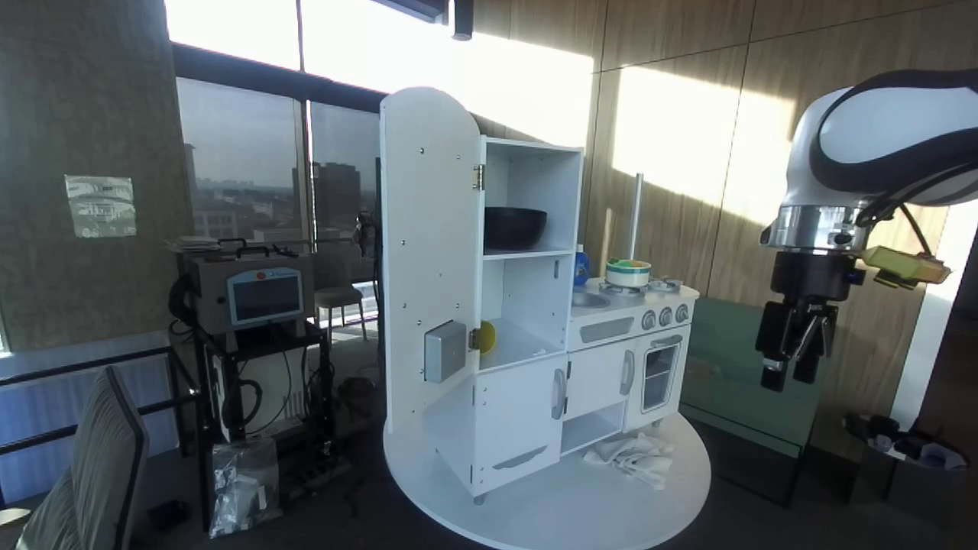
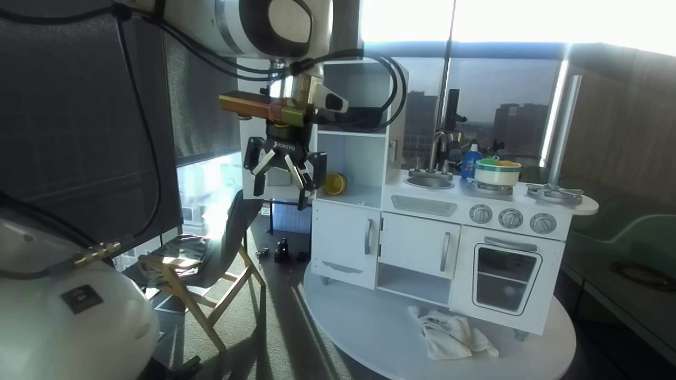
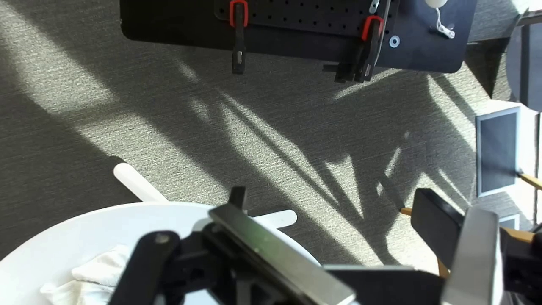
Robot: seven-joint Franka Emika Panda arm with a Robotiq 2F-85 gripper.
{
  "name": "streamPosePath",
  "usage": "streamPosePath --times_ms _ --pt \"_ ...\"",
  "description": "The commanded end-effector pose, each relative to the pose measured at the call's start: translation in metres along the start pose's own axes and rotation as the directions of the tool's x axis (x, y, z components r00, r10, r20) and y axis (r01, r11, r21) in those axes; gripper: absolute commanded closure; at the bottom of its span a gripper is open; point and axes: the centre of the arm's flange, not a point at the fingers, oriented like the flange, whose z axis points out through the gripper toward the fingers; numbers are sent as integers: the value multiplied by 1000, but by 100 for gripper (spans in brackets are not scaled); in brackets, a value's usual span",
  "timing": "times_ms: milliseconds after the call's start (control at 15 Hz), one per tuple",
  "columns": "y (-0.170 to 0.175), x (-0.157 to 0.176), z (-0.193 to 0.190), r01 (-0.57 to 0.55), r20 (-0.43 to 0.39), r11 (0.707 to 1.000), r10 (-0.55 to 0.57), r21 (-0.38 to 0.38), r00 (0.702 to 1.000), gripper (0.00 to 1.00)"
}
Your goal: Take the yellow cup out of the compartment and put it on the sink
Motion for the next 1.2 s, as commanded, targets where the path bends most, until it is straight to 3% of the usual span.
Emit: streamPosePath --times_ms 0,467,1133 --pt "3 28 12 5 -8 1000 -5 -29 1000 0" --pt "20 135 21 -41 -184 996 26 -78 983 0" --pt "-33 240 32 42 -375 992 -83 -117 923 0"
